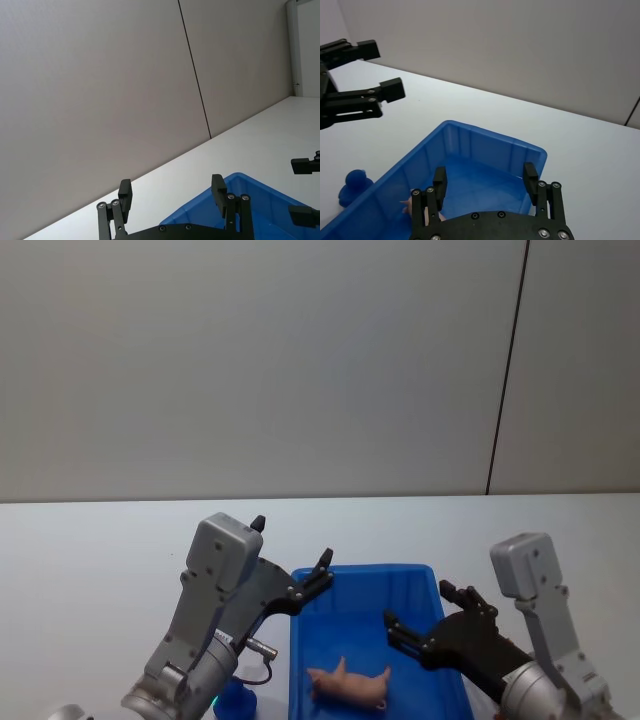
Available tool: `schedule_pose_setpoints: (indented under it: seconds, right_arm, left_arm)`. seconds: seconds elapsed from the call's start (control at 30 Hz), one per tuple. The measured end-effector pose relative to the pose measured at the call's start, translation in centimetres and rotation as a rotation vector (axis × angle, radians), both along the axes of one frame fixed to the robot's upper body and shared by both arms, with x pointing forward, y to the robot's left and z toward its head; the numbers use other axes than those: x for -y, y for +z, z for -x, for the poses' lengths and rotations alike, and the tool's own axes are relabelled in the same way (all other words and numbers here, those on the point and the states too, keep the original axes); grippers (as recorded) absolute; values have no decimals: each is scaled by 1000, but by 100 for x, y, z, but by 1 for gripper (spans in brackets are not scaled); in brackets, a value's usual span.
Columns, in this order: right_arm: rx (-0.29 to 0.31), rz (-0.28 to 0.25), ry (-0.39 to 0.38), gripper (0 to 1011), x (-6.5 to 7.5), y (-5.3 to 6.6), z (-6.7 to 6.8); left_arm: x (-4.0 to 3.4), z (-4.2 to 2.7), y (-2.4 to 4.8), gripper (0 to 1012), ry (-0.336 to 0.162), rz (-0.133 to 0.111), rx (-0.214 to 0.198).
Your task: Pick up the two dolls from the table and place them into the box.
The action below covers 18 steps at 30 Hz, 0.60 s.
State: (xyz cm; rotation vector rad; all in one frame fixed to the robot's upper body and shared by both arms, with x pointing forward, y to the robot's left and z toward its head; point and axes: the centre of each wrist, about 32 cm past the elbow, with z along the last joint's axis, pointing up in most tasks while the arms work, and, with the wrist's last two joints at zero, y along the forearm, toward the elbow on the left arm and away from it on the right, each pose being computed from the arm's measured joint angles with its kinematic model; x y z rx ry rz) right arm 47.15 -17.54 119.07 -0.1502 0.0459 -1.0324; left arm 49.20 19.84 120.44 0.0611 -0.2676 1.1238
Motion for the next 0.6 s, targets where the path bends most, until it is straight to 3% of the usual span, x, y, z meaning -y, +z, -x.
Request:
schedule_pose_setpoints:
  seconds: [0.17,0.6]
  right_arm:
    - [-7,6,-39,999,-1,-2,-5]
    - [-19,43,-185,1001,94,-15,106]
  left_arm:
    - [0,0,0,1001,0,0,0]
    - [0,0,0,1001,0,0,0]
